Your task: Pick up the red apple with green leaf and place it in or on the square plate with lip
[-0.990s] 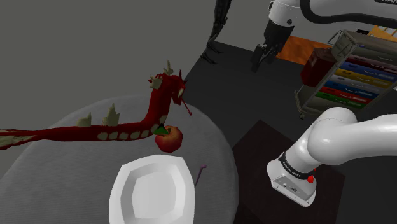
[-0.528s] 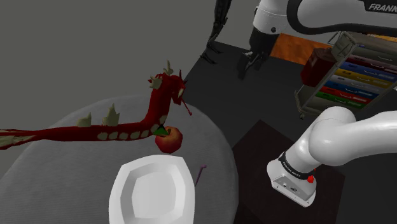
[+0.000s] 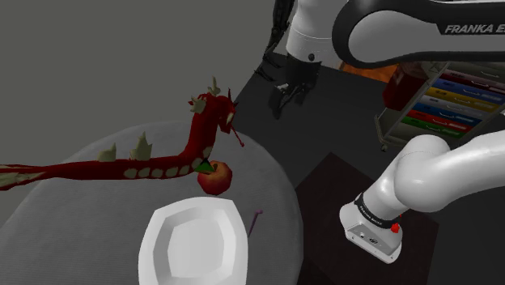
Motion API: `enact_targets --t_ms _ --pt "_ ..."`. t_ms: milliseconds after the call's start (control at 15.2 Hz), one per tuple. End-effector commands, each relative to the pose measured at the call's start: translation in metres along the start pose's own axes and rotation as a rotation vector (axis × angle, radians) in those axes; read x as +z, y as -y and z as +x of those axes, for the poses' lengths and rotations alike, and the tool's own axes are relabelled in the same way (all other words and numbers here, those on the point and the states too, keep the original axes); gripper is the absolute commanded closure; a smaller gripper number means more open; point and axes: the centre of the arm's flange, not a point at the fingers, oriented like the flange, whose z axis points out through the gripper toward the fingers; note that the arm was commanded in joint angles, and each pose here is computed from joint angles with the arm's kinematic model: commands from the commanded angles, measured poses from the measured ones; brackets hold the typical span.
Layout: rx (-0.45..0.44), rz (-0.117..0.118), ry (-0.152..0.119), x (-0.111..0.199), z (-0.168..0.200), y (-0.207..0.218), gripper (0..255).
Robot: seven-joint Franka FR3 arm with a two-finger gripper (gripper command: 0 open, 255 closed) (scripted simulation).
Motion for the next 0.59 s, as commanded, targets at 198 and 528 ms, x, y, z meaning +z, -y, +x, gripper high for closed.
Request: enact_targets --t_ms 198,528 --pt "-0.018 0.005 -0.007 0.011 0.001 0.066 0" --pt "-0.037 0.009 -0.013 0.021 0.004 0.131 0"
